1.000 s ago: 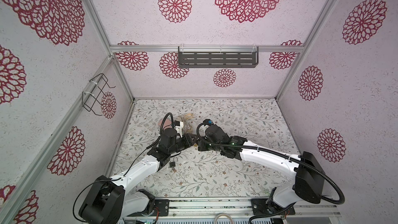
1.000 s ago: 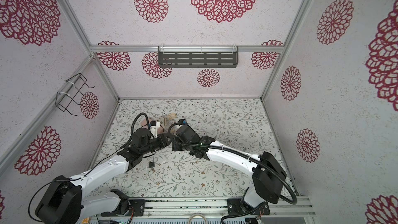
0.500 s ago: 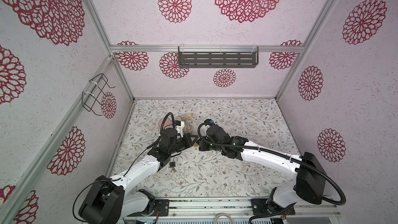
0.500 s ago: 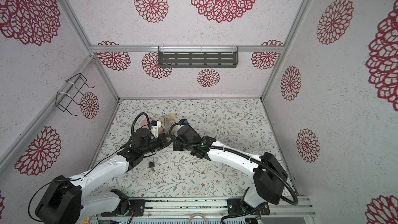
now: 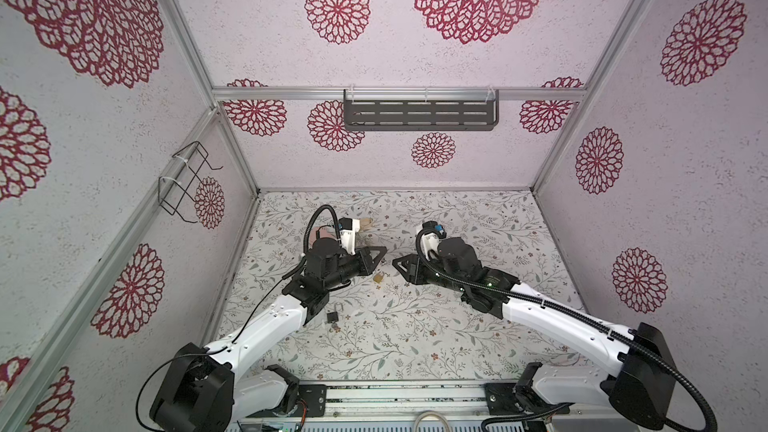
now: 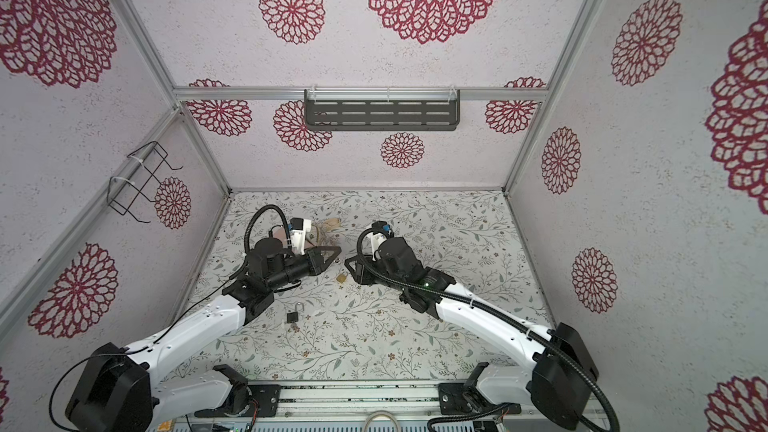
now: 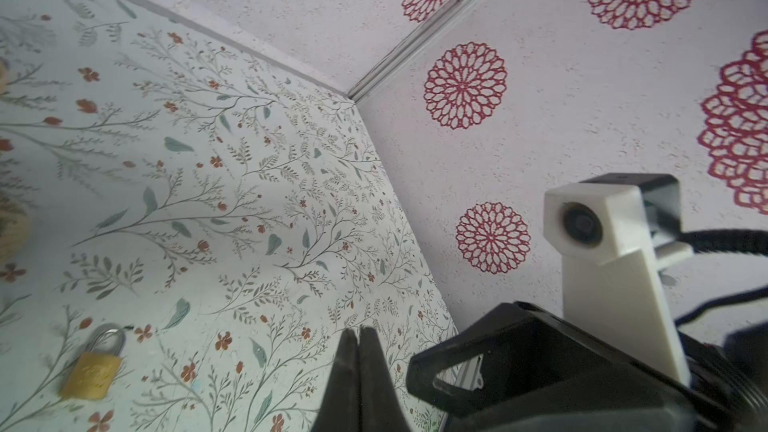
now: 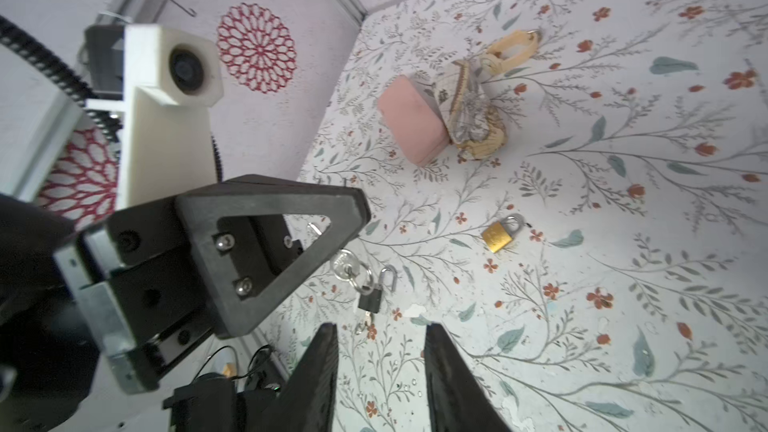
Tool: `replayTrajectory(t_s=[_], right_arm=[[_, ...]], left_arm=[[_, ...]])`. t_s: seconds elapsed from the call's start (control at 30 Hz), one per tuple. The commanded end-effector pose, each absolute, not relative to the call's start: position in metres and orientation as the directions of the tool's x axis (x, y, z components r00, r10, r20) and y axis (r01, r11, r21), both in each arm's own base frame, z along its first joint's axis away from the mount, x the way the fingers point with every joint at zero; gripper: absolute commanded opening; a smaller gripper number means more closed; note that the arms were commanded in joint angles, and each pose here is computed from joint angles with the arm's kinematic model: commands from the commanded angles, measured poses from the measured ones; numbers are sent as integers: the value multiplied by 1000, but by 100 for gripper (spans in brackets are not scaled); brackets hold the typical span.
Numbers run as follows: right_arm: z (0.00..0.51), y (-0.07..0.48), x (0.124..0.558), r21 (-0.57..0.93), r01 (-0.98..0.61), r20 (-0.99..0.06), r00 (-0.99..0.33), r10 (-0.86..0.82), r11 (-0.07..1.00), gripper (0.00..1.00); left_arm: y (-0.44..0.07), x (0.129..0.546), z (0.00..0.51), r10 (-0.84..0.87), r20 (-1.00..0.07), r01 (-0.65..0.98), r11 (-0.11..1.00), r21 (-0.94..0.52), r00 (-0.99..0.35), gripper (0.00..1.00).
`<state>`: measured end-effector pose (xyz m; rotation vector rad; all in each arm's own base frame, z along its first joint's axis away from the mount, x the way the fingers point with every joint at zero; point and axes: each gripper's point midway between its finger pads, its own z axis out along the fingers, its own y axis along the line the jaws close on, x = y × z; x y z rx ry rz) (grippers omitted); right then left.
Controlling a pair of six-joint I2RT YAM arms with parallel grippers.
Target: Unlock with the key
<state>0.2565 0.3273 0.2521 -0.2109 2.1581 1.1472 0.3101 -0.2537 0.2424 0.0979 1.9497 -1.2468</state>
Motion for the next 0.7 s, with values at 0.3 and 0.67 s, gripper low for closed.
replayTrajectory(t_s=[0.3,0.67], right_arm=[[325,340,244,698,-640,-707,-686,172,320,39],[336,335,240,672,-684,-738,-650,179,285,33]], left_arm=[[-276,290,326,-310,-788,729,307,-613,-532,0],[-280,284,333,-311,-793,752,269,-602,-523,0]])
